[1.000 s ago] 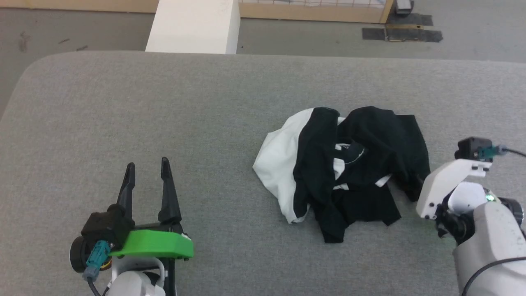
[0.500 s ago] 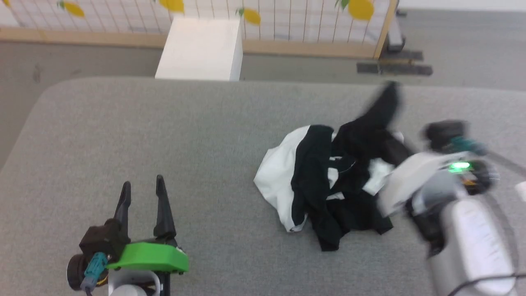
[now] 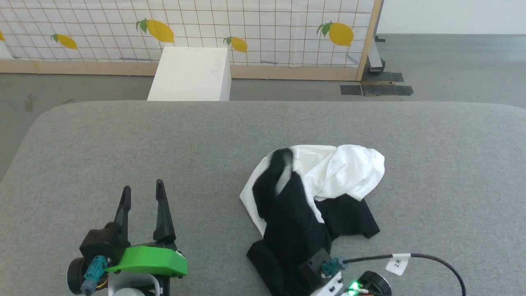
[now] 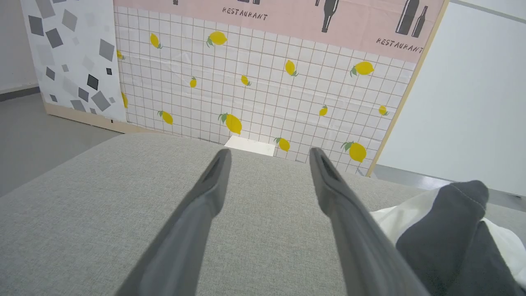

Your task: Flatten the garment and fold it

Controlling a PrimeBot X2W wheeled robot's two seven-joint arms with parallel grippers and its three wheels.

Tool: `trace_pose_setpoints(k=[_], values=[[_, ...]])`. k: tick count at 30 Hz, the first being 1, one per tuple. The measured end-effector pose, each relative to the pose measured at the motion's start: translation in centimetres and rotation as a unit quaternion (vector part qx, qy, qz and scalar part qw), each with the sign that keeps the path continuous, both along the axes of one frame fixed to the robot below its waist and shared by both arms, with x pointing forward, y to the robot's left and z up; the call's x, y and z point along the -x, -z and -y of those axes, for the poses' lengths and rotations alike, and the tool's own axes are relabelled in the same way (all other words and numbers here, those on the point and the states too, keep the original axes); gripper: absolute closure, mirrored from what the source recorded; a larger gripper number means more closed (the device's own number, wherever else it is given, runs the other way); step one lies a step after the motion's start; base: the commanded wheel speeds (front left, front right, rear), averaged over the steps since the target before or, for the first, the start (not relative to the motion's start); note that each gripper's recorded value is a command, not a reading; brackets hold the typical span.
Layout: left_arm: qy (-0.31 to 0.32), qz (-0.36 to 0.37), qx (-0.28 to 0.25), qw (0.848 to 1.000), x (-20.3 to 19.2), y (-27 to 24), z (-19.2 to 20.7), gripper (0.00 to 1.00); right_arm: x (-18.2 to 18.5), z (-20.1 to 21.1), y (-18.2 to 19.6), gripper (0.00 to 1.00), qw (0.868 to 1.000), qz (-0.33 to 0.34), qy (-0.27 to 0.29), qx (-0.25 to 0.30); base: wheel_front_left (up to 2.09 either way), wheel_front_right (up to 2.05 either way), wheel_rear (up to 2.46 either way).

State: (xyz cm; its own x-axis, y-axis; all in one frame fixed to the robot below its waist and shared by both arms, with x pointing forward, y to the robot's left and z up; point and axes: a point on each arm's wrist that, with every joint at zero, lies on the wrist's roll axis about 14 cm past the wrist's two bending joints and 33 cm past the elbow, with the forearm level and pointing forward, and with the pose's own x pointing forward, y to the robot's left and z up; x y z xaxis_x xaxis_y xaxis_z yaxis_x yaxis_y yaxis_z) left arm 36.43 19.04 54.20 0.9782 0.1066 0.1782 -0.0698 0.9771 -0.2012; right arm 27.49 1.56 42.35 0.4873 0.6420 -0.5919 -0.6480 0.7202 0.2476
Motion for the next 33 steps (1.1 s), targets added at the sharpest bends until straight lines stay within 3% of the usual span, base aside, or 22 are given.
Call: trace_pose_setpoints(k=[1,2,6,10,15,18,24,33], values=[[0.0,-0.001,0.0,1.0,0.0,0.0,0.0,0.0,0.3,0.3,0.5,0.78,1.0,-0.008,0.001,0.003,0.0,0.0,0.0],[0.001,-0.001,0.0,1.0,0.0,0.1,0.0,0.0,0.1,0.4,0.4,0.0,1.0,-0.003,0.006,-0.004,0.0,0.0,0.0],[0.003,-0.006,0.001,1.0,0.1,0.4,0.2,0.0,-3.1,1.6,-2.9,0.0,0.993,0.07,0.071,-0.068,0.0,0.0,0.0],[0.016,-0.01,0.001,1.0,0.0,0.7,0.9,0.0,-7.0,4.8,-8.5,0.0,0.959,0.184,0.162,-0.141,0.0,0.0,0.0],[0.062,-0.021,0.001,0.998,-0.3,1.5,3.4,0.0,-9.4,11.6,-11.9,0.0,0.913,0.284,0.262,-0.135,0.0,0.0,0.0],[0.132,-0.052,-0.001,0.99,0.2,3.7,6.8,0.0,-9.7,15.1,-11.9,0.0,0.897,0.303,0.304,-0.104,0.0,0.0,0.0],[0.267,-0.201,-0.017,0.942,2.6,9.8,13.1,0.0,-9.1,18.7,-10.5,0.0,0.885,0.289,0.355,-0.082,0.0,0.0,0.0],[0.287,-0.357,-0.044,0.888,3.6,15.1,14.3,0.0,-8.8,19.0,-8.9,0.0,0.888,0.261,0.368,-0.088,0.0,0.0,0.0]])
